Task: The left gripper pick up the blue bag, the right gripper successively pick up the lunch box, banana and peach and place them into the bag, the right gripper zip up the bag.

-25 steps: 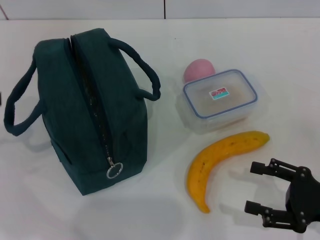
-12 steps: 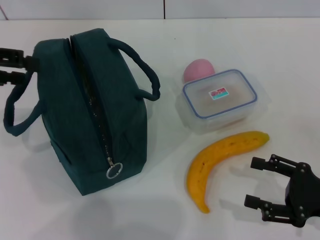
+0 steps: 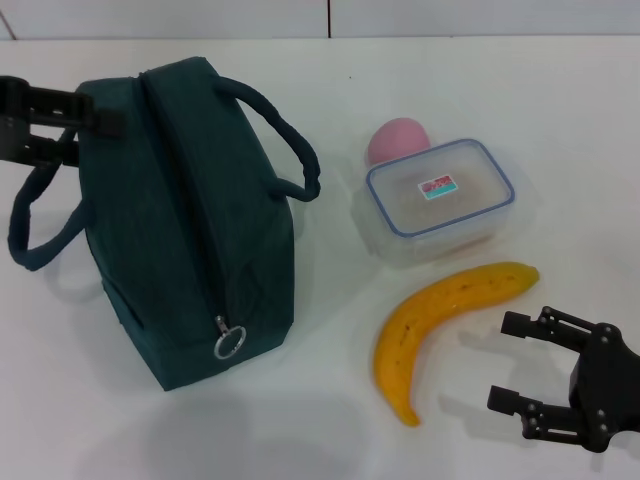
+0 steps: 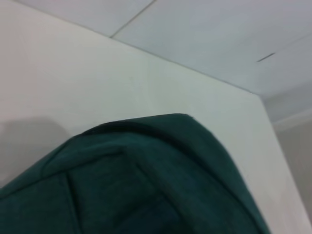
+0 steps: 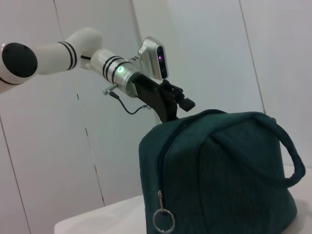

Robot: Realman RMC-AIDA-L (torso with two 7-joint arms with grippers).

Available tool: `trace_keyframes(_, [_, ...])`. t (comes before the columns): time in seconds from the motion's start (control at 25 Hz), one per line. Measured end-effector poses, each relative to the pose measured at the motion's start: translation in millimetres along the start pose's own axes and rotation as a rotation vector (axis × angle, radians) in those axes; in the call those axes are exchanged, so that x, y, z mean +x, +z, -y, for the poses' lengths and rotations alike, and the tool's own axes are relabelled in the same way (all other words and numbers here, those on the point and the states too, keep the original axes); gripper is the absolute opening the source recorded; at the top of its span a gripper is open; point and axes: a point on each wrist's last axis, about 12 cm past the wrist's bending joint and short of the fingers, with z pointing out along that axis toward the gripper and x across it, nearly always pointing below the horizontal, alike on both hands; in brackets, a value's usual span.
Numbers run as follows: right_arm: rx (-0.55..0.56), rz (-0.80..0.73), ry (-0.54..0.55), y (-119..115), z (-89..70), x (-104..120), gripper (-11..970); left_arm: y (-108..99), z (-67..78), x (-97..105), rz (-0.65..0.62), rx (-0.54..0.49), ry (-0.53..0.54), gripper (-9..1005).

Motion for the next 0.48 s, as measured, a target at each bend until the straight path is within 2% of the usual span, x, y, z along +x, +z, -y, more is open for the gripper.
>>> trace_keyframes(0.28, [0.006, -0.005, 0.002, 0, 0.4, 1, 761, 8, -0.6, -2, -0.014, -0.033, 0.000, 804])
trace_keyframes(0.48, [0.006, -0.005, 0.002, 0, 0.4, 1, 758, 13, -2.2, -1, -0.019, -0.040, 0.062, 789])
